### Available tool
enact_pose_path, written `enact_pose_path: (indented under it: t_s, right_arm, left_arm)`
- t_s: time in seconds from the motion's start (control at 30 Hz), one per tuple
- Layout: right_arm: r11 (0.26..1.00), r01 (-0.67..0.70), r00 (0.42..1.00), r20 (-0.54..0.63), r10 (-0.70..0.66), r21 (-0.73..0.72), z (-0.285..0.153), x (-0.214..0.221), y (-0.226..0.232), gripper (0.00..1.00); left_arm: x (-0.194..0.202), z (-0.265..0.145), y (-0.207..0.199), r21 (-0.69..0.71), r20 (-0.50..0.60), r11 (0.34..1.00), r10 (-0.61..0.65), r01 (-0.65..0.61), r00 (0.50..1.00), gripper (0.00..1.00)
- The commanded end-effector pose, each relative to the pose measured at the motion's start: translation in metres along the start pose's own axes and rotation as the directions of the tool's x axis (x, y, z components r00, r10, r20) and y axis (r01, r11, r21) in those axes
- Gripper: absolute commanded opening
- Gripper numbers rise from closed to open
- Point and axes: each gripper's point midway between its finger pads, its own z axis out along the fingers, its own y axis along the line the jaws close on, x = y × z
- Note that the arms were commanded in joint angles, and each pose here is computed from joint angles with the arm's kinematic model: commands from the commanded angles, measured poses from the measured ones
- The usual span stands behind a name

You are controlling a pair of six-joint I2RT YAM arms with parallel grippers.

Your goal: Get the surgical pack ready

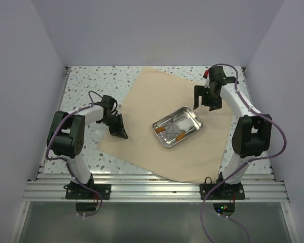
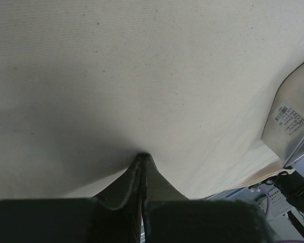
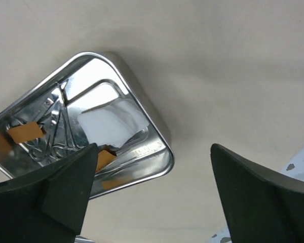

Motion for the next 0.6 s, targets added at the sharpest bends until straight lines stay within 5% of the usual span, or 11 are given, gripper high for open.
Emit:
enact_pose_path:
  t_s: [0.0,0.13,0.37,0.57]
  right_arm:
    - [0.993,-0.095,0.995,-0.018,0.096,0.065,0.0,0.001,-0.021,0.78]
    - [0.988,-0.11,0.99,-0.073,0.118,0.107,0.012,0.011,-0.03,0.4]
    - [0.981,-0.123,0.968,-0.198,0.152,0.148,0.047,0.044,-0.039,0.29]
    - [0.977,-0.21,0.936,-0.28,0.212,0.037,0.073,0.066,-0.015,0.24]
  left_arm:
    - [-0.02,0.009,0.019,-0.116,0.013,0.993,0.012,-0.01,1.0,0.02]
    - [-0.032,0.014,0.046,-0.192,-0.016,0.981,-0.028,0.024,0.999,0.02]
    - [-0.079,-0.009,0.097,-0.209,0.07,0.965,-0.146,0.158,0.987,0.02]
    - [-0.107,-0.011,0.111,-0.245,0.077,0.958,-0.137,0.152,0.988,0.06]
